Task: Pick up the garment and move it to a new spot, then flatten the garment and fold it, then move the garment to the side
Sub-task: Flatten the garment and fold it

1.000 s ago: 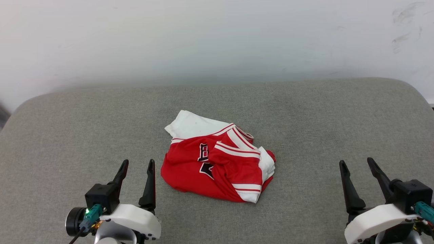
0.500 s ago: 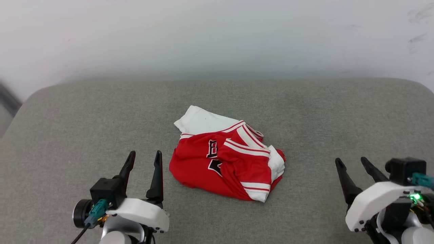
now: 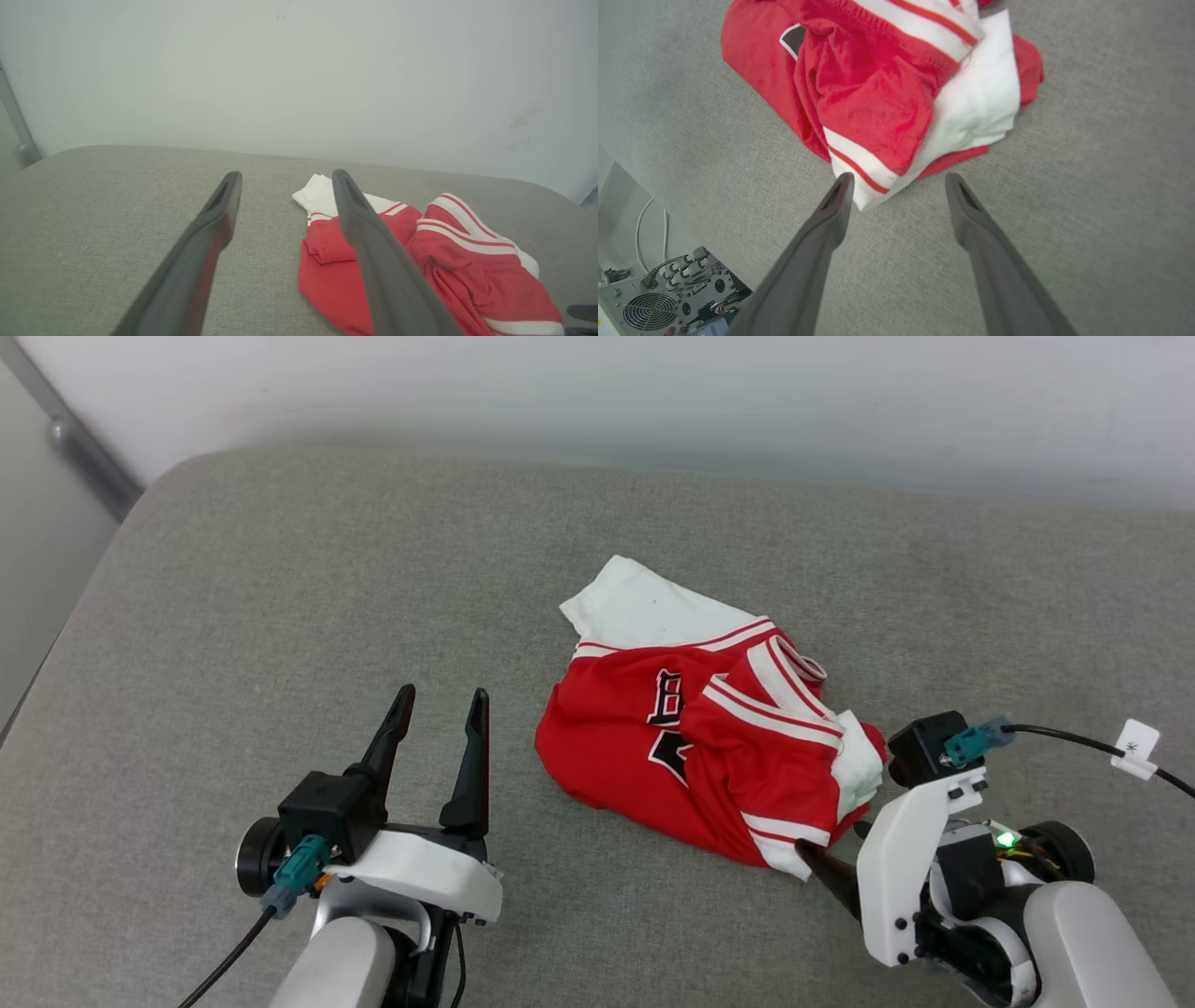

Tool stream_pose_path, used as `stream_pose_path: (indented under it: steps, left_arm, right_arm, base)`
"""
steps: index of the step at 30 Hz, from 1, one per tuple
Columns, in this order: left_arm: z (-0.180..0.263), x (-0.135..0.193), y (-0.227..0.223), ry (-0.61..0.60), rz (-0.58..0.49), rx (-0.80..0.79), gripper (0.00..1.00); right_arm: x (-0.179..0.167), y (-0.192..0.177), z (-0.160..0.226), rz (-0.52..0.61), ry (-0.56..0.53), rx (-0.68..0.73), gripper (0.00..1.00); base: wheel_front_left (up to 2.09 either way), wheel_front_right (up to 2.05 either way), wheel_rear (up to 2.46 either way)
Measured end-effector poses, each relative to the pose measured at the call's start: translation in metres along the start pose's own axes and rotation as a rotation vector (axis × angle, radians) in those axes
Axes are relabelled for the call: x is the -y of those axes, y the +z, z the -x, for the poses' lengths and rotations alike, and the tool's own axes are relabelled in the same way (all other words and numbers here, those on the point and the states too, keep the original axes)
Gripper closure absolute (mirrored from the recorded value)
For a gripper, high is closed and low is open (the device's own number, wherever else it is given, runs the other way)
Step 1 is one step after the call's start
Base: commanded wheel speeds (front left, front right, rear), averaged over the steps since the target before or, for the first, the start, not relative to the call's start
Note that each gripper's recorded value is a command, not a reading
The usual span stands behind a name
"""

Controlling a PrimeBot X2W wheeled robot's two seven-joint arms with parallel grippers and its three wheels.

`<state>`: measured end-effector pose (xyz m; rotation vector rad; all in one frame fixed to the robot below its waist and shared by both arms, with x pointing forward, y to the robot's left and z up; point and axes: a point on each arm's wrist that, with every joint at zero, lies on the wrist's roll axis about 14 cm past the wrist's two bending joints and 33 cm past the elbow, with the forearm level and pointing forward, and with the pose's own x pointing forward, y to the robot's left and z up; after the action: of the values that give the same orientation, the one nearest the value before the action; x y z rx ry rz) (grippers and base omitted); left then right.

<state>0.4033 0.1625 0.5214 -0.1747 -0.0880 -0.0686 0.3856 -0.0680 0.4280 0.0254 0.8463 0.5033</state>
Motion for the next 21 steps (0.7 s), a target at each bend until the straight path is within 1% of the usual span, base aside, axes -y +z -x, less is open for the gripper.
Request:
stream_pose_path:
  steps: [3, 7, 8, 9, 13, 16, 19, 21]
  left_arm:
    - [-0.001, -0.008, -0.007, 0.023, -0.001, -0.017, 0.00]
    - [0.000, -0.014, -0.016, 0.043, 0.001, -0.042, 0.00]
    - [-0.001, -0.014, -0.018, 0.041, 0.002, -0.045, 0.00]
    - [-0.001, -0.014, -0.018, 0.040, 0.002, -0.045, 0.00]
    - [-0.005, -0.007, -0.018, 0.019, 0.002, -0.043, 0.00]
    - [-0.007, -0.001, -0.015, 0.004, 0.005, -0.034, 0.00]
    - [-0.009, 0.005, -0.013, -0.013, 0.007, -0.026, 0.00]
    - [-0.009, 0.011, -0.013, -0.028, 0.011, -0.023, 0.00]
  right_arm:
    - [-0.010, -0.012, -0.017, 0.000, 0.045, -0.062, 0.00]
    - [-0.022, -0.021, -0.031, -0.010, 0.095, -0.095, 0.00]
    - [-0.022, -0.020, -0.032, -0.004, 0.096, -0.087, 0.74]
    - [-0.023, -0.015, -0.031, 0.000, 0.100, -0.070, 1.00]
    - [-0.019, 0.008, -0.022, 0.029, 0.086, 0.028, 1.00]
    - [-0.012, 0.028, -0.008, 0.045, 0.062, 0.117, 1.00]
    - [0.005, 0.048, 0.014, 0.050, 0.006, 0.208, 1.00]
    - [0.023, 0.062, 0.034, 0.049, -0.054, 0.271, 1.00]
  base:
    - [0.00, 0.00, 0.00]
    - [0.00, 0.00, 0.00]
    - [0.00, 0.00, 0.00]
    - [0.00, 0.00, 0.00]
    - [0.00, 0.00, 0.00]
    - [0.00, 0.00, 0.00]
    - [0.00, 0.00, 0.00]
    - [0.00, 0.00, 0.00]
